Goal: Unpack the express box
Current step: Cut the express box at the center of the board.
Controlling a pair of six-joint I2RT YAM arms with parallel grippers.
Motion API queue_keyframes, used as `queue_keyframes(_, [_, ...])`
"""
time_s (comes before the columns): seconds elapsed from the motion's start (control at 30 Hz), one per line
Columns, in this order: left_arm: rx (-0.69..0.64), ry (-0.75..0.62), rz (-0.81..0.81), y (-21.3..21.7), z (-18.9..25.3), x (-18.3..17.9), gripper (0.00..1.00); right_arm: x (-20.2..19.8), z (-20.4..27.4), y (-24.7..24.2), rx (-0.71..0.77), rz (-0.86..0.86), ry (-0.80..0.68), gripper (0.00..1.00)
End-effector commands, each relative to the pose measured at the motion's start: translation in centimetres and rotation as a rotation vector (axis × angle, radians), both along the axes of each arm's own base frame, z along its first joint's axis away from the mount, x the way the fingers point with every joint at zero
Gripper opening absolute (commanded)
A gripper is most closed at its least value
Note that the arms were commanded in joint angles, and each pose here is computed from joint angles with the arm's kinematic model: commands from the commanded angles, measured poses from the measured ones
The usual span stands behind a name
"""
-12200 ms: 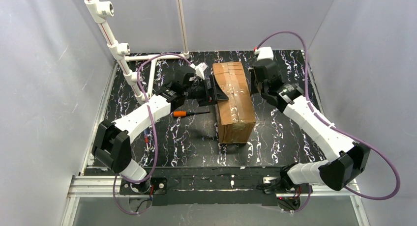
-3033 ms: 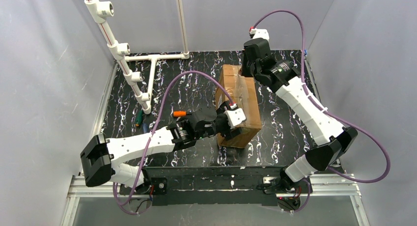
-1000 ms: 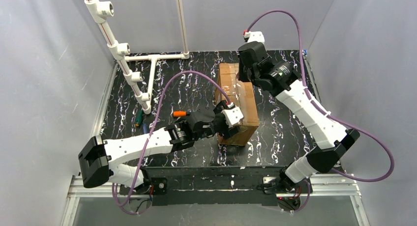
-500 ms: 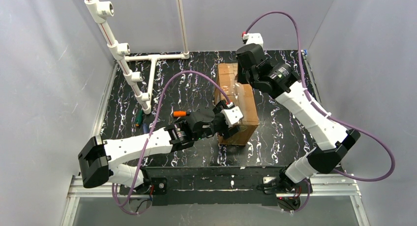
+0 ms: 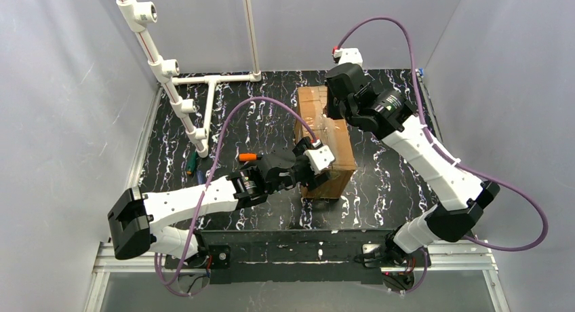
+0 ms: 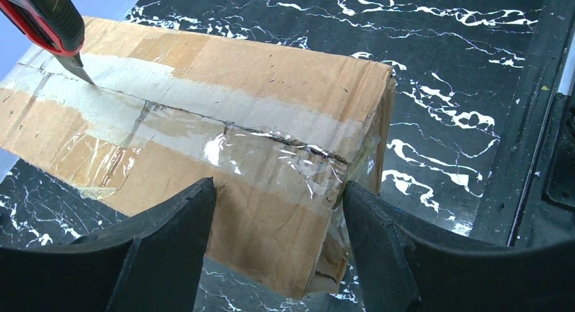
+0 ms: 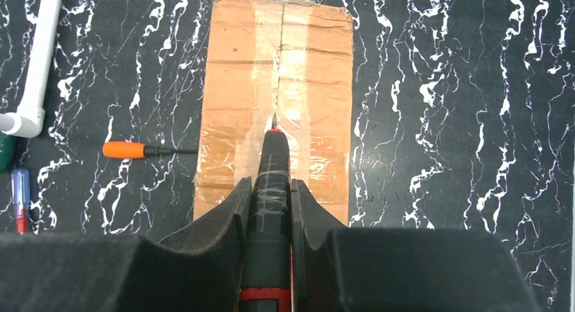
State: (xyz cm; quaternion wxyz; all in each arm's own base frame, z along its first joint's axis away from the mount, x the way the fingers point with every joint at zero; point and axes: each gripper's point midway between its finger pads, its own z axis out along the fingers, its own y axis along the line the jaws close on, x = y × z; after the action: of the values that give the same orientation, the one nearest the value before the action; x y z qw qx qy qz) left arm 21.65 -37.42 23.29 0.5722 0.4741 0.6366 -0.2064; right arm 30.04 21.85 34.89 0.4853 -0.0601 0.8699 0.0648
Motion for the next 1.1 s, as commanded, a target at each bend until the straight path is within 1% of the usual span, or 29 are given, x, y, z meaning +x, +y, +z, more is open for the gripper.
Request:
queue_keyframes(0.0, [0.009,-0.029,0.087,1.4,0.5,1.6,0.67,-1.6,-1.5,-0.4,-0.033,0.017,0.056,0.01])
queue_keyframes(0.03, [0.010,-0.030,0.088,1.4,0.5,1.6,0.67,-1.8,-2.1,-0.2,-0.036,0.024,0.082,0.01])
queue_keyframes(0.13, [0.007,-0.033,0.087,1.4,0.7,1.7,0.66,-1.9,0.9,-0.6,0.017,0.021,0.006,0.01])
queue_keyframes(0.17, [0.006,-0.032,0.088,1.4,0.7,1.7,0.66,-2.0,0.8,-0.8,0.008,0.019,0.010,0.01])
queue_keyframes(0.27, [0.013,-0.032,0.100,1.5,0.4,1.9,0.66,-2.4,-2.4,-0.6,-0.041,0.030,0.083,0.01])
queue_keyframes(0.3, [0.017,-0.034,0.105,1.4,0.4,2.0,0.66,-2.7,-2.2,-0.7,-0.032,0.034,0.089,0.01])
queue_keyframes(0.37, [0.018,-0.036,0.103,1.3,0.4,2.1,0.66,-3.1,0.4,-1.2,0.016,0.030,0.035,0.01])
queue_keyframes(0.4, [0.016,-0.035,0.101,1.3,0.5,2.0,0.66,-3.2,0.9,-1.4,0.024,0.026,0.022,0.01])
queue_keyframes(0.5, [0.021,-0.031,0.106,1.1,0.2,2.2,0.66,-3.3,-2.2,-0.9,-0.021,0.035,0.088,0.01])
queue_keyframes(0.53, [0.023,-0.033,0.109,1.0,0.2,2.3,0.66,-3.5,-2.2,-0.8,-0.019,0.041,0.101,0.01])
queue_keyframes(0.63, [0.020,-0.027,0.113,0.9,0.2,2.4,0.66,-3.9,1.1,-0.9,0.046,0.048,0.025,0.01])
queue_keyframes(0.67, [0.019,-0.023,0.118,0.9,0.1,2.4,0.66,-3.7,0.7,-1.1,0.031,0.039,0.024,0.01])
queue_keyframes(0.73, [0.022,-0.022,0.125,0.9,0.0,2.5,0.66,-3.9,-2.3,-0.9,-0.028,0.043,0.092,0.01])
queue_keyframes(0.77, [0.023,-0.023,0.125,0.9,0.0,2.5,0.66,-4.3,-2.3,-0.5,-0.015,0.060,0.115,0.01])
queue_keyframes(0.83, [0.023,-0.025,0.124,0.9,0.1,2.6,0.66,-4.3,0.1,-0.4,0.046,0.063,0.049,0.01])
queue_keyframes(0.87, [0.022,-0.025,0.124,0.9,0.1,2.6,0.66,-4.3,0.4,-0.7,0.045,0.053,0.030,0.01])
queue_keyframes(0.93, [0.022,-0.026,0.125,0.9,0.1,2.5,0.66,-4.4,-1.3,-1.0,-0.011,0.047,0.074,0.01])
queue_keyframes(0.97, [0.023,-0.026,0.127,0.9,0.1,2.6,0.66,-4.6,-1.3,-0.8,-0.006,0.055,0.089,0.01])
queue_keyframes(1.07, [0.024,-0.030,0.126,0.9,0.2,2.6,0.66,-4.8,1.3,-1.4,0.047,0.050,0.024,0.01])
